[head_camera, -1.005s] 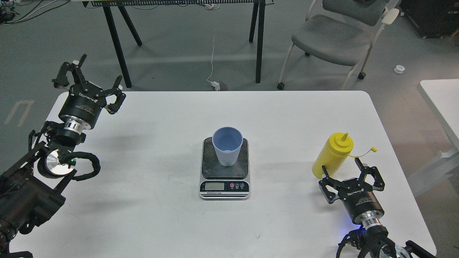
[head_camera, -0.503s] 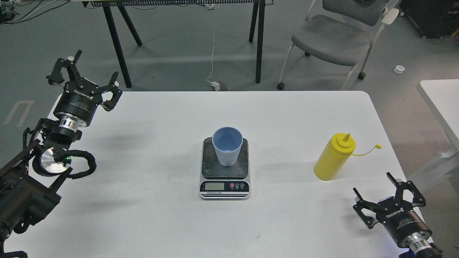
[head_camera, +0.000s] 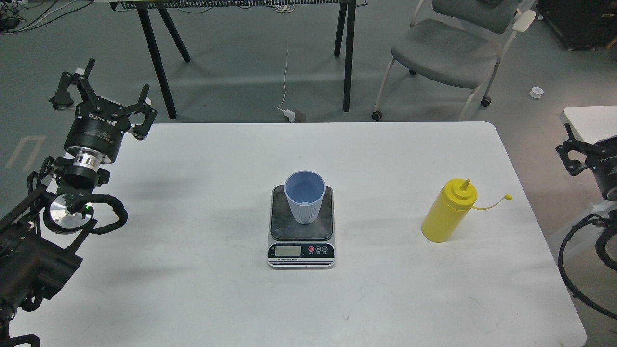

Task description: Pour seasoning into cup on scale with both arms

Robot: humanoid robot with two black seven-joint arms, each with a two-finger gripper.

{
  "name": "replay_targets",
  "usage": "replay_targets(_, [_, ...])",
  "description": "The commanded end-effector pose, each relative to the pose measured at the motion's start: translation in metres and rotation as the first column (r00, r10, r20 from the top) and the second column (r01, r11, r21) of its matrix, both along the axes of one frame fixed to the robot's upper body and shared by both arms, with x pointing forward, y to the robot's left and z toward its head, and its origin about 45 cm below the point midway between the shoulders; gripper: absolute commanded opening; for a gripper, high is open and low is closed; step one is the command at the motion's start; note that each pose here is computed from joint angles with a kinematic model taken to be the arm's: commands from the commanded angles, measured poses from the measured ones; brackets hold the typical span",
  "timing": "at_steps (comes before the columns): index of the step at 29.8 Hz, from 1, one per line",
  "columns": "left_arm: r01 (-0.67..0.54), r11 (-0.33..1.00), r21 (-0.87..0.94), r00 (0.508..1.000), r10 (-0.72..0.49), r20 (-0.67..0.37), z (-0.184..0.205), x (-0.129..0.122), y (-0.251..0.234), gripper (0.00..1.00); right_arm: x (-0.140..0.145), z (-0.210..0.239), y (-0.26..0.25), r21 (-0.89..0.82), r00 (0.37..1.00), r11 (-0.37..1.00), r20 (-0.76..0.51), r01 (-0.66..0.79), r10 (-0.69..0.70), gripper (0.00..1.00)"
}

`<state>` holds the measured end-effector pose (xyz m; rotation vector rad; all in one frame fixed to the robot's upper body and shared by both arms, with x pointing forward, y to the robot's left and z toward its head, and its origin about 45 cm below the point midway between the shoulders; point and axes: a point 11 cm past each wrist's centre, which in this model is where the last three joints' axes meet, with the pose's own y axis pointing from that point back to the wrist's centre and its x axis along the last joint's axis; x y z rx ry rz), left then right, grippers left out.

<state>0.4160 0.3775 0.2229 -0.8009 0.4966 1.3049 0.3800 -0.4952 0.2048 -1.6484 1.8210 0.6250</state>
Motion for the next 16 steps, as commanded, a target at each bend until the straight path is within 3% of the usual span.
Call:
replay_targets(1, [-0.01, 1.0, -0.01, 1.0, 0.01, -0.007, -0.003, 0.0, 0.002, 0.99, 0.027, -0.008, 0.023, 0.054, 1.0, 0.999, -0.004, 0.004, -0.003, 0.99])
replay_targets(16, [0.014, 0.999, -0.048, 1.0, -0.015, -0.009, -0.009, 0.003, -0.018, 0.99, 0.043, -0.023, 0.044, 0.105, 0.999, 0.994, -0.019, 0.032, -0.03, 0.99])
